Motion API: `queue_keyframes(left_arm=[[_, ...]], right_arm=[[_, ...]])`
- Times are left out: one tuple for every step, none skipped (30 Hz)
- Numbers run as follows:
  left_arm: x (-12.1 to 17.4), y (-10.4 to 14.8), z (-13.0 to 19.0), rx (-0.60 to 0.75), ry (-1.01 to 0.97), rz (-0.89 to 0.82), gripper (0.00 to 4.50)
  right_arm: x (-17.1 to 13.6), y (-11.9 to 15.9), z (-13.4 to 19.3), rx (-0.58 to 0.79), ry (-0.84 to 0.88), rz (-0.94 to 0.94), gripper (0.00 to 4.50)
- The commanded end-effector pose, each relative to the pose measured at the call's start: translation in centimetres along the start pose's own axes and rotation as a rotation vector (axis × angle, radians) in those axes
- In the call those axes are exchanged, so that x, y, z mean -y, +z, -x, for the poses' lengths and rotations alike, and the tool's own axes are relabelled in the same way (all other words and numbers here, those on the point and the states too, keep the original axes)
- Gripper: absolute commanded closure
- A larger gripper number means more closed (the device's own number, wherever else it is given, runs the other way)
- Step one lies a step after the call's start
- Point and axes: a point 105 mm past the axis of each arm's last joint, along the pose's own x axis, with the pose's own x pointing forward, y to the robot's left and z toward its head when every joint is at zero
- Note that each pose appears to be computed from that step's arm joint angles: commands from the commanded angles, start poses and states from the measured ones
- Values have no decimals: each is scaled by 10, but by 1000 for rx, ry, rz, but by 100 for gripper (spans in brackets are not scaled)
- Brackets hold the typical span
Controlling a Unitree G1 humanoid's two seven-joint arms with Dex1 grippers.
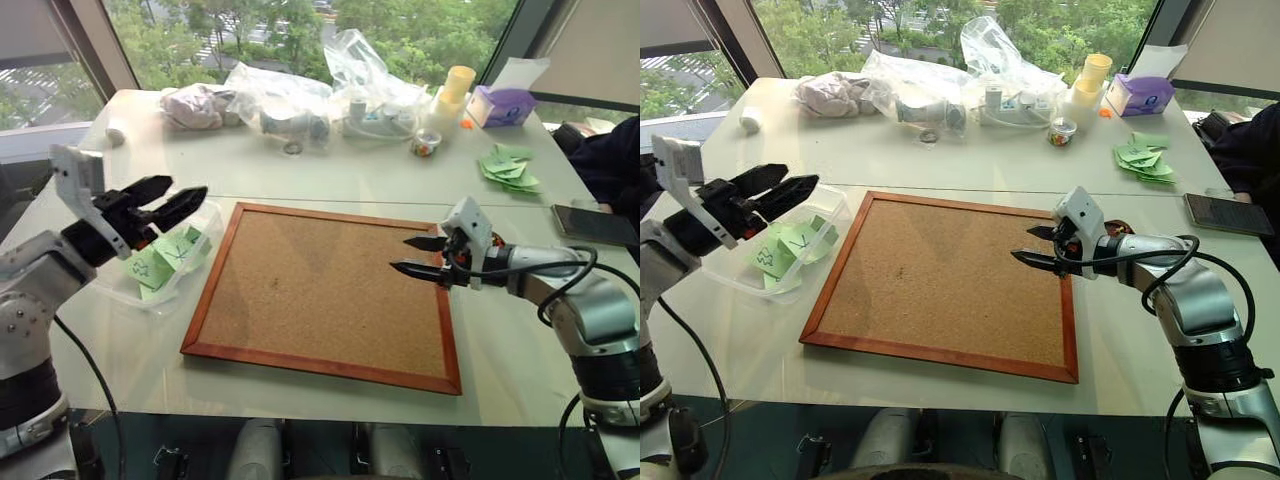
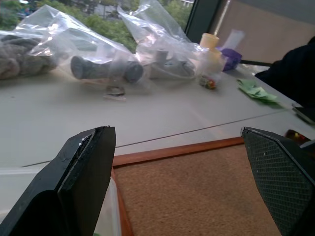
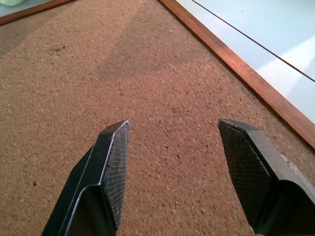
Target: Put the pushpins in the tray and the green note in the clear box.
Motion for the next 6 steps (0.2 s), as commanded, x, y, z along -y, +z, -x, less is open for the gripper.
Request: queue_keyframes(left_arm=[[26, -14, -16, -70, -155, -46, 7], [30, -23, -19, -107, -189, -52, 7], [34, -32, -22, -141, -219, -57, 7], [36, -38, -23, -160, -238, -61, 7], [39, -50, -24, -199, -268, -48, 7], [40, -59, -25, -223, -289, -38, 7]], right_arm=[[0, 5, 12, 5, -28, 45, 158], [-2, 4, 13, 2, -30, 43, 158], [-3, 3, 15, 1, -33, 40, 158], [-3, 2, 15, 0, -35, 39, 158], [-4, 2, 17, 0, -43, 37, 158], [-4, 2, 19, -1, -49, 37, 158]])
